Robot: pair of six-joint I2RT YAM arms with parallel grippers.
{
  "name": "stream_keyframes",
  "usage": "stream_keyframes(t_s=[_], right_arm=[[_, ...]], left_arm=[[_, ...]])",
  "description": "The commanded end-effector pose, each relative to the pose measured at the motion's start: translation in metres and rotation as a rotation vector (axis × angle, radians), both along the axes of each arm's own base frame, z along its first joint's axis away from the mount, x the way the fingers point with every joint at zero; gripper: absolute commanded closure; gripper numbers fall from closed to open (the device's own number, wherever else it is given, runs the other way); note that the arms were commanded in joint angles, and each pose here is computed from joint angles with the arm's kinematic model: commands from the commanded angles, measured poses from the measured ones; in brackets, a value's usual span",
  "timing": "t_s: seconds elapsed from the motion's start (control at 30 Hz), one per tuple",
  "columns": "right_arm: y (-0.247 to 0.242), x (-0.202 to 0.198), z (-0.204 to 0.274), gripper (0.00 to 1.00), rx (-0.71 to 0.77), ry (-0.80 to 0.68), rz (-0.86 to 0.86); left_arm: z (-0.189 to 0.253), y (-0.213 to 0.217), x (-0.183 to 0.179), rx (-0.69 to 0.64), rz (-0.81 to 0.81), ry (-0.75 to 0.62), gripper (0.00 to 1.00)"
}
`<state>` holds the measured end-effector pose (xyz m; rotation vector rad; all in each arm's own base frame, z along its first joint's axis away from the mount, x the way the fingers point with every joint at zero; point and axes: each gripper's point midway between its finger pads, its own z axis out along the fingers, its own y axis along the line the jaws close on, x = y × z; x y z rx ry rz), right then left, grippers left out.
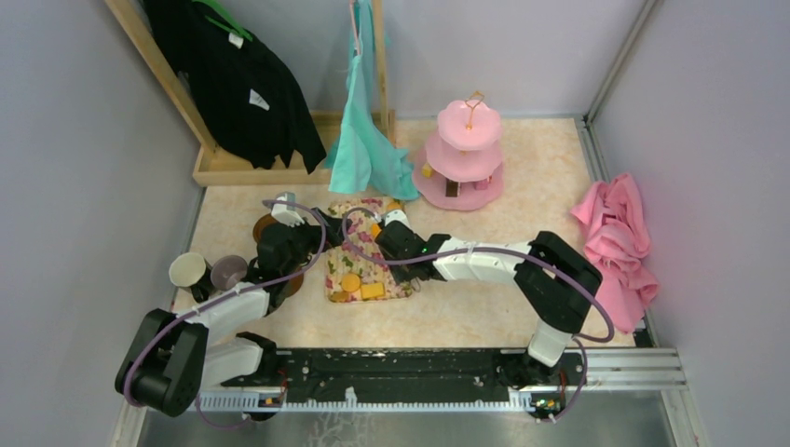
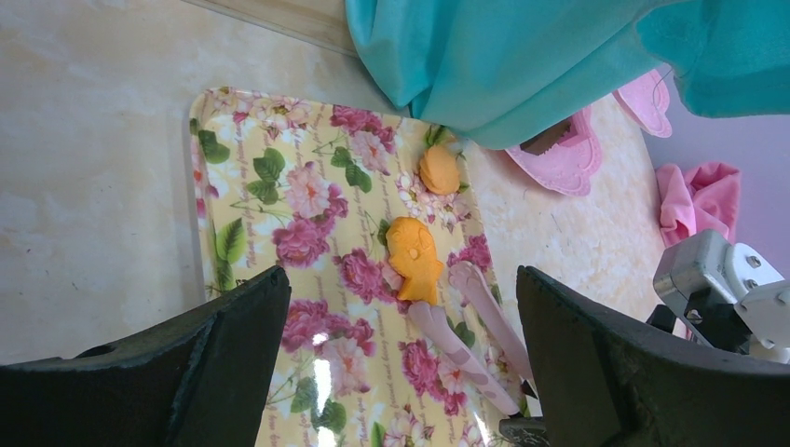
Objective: Serve the afternoon tea
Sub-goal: Pick up the desert from the tray.
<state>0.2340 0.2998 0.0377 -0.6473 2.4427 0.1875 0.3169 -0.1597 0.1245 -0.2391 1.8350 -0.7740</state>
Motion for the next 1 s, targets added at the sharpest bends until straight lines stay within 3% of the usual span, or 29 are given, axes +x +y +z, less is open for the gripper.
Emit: stream_keyframes(t_s=[0.0, 0.97], right_arm=[[0.028, 0.011, 0.017, 0.58, 0.078, -0.042, 0.006], [0.039, 0.018, 0.027, 0.59, 0.025, -0.104, -0.012]], left_arm=[[0.007, -0.004, 0.0, -0.013, -0.013, -0.02, 0.04], [0.005, -0.005, -0.001, -0.021, -0.018, -0.015, 0.04]])
